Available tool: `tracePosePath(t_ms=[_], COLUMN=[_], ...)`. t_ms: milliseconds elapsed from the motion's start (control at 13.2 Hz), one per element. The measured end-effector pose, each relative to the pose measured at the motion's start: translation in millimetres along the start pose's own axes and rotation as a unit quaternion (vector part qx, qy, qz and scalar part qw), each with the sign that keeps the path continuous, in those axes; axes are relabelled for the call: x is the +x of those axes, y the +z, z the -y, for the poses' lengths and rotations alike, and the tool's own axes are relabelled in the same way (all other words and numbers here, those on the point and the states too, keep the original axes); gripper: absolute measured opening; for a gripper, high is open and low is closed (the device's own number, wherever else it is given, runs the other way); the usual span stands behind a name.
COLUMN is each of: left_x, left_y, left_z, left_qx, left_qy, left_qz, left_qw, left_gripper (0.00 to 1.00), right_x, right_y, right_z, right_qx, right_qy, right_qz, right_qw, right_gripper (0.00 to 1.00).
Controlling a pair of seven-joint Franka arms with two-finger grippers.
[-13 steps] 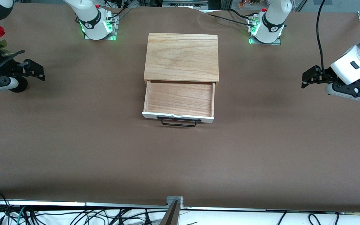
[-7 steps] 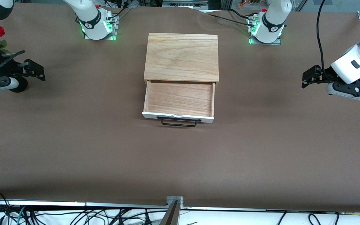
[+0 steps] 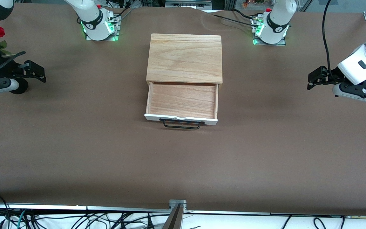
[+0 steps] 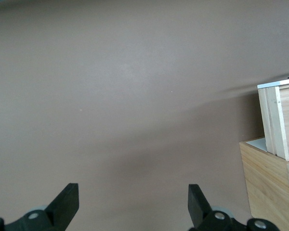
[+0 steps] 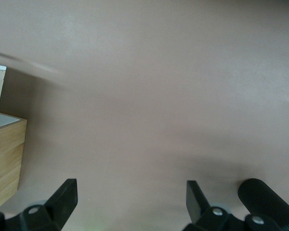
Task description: Close drawer with both arms simultaneously
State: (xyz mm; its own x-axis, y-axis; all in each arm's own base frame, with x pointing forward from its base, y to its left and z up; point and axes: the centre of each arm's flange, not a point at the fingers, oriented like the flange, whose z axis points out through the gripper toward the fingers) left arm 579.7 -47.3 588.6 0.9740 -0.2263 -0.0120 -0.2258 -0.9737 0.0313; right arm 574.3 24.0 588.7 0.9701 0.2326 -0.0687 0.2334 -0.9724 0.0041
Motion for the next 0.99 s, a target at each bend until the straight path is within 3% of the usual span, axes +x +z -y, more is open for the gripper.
tracePosePath(t_ms=[228,455,683,986], left_x=[1,10,30,71], left_y=[0,12,52,110], left_z=[-5,-46,-102,-156], left_qx=[-0.002,-0.037,-0.045,-0.08], left_qy=[0.004,0.032,0.069,0.02], left_qz=[0.0,0.006,0.029,-0.005], left_qw=[1.0,0.999,0.996,0.997], left_gripper=[1.0,1.0,1.0,1.0], right_x=[0,11,50,118], right_y=[0,17,63,128], right_z=[1,12,35,110], right_qx=[0.005,0.056,0.093,0.119], right_qy=[0.0,0.0,0.007,0.027], right_qz=[0.0,0.005,0.006,-0.008], right_qw=[1.0,0.998,0.996,0.992], right_gripper=[1.0,1.0,1.0,1.0])
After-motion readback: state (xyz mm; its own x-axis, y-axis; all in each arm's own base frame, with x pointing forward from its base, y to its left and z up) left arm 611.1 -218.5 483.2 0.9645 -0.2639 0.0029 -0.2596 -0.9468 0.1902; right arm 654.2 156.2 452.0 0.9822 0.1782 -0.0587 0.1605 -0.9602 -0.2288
